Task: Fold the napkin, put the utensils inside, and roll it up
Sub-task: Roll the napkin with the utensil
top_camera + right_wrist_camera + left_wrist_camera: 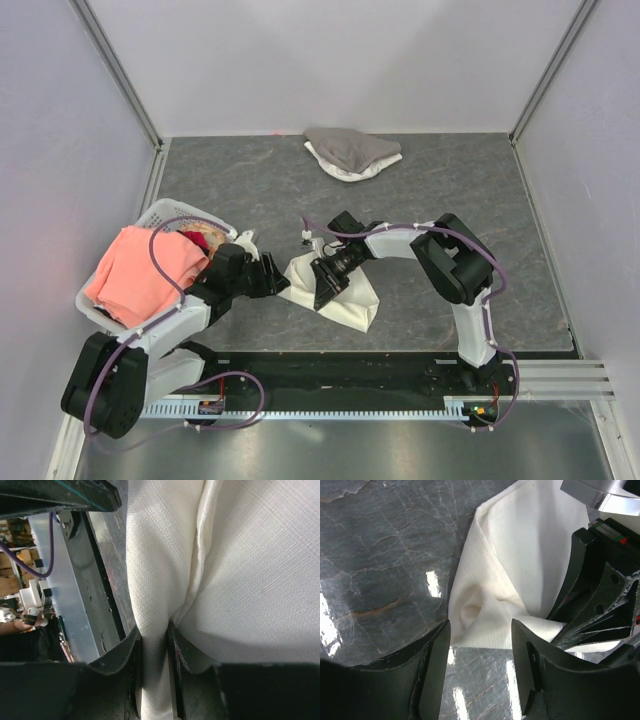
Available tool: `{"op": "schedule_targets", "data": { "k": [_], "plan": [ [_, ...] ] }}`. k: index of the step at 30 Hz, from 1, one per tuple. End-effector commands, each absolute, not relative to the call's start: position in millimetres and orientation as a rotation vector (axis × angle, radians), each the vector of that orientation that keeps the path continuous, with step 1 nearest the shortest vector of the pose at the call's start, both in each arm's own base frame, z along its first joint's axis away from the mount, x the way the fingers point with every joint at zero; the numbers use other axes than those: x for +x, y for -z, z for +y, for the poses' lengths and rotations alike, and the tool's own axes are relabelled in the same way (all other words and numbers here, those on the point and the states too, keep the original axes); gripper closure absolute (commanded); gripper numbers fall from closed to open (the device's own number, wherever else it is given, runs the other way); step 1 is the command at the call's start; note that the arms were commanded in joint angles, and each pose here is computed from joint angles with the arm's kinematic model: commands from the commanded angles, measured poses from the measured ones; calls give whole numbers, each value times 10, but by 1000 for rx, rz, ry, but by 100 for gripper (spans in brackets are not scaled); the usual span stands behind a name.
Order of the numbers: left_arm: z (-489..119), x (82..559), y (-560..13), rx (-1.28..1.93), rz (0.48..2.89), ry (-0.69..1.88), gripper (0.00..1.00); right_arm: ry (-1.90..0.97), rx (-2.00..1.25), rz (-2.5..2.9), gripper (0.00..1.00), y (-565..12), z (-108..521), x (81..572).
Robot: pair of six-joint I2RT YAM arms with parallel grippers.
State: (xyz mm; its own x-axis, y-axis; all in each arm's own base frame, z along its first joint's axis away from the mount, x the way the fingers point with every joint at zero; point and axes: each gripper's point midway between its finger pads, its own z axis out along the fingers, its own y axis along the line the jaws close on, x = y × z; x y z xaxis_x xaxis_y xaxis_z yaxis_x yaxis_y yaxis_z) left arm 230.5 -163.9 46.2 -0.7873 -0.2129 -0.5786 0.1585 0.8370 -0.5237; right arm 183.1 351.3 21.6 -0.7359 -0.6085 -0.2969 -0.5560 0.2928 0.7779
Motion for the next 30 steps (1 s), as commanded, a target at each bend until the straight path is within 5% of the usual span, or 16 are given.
{"op": "schedule_targets", "data": {
  "k": [1, 6, 11, 19, 24, 30],
  "plan": [
    [-1679, 2500, -527, -55, 2281, 752, 41, 1314, 1068, -2502, 81, 160, 3348, 1775],
    [-1742, 2475, -391, -46, 2337, 782, 45, 1308, 1049, -2510, 82, 191, 3329, 1804],
    [-1730, 2450, -280, -66, 2372, 773, 63, 1305, 1046, -2523, 82, 185, 3325, 1837],
    [-1724, 2423, -178, -69, 2442, 751, 97, 1232, 1104, -2704, 58, -165, 3311, 2064],
    [-1746, 2425, -158, -69, 2482, 751, 98, 1089, 1262, -2904, 42, -537, 3233, 2225],
    [-1724, 2361, -108, -98, 2581, 720, 98, 561, 1756, -3171, 31, -811, 3226, 2259]
  ]
}}
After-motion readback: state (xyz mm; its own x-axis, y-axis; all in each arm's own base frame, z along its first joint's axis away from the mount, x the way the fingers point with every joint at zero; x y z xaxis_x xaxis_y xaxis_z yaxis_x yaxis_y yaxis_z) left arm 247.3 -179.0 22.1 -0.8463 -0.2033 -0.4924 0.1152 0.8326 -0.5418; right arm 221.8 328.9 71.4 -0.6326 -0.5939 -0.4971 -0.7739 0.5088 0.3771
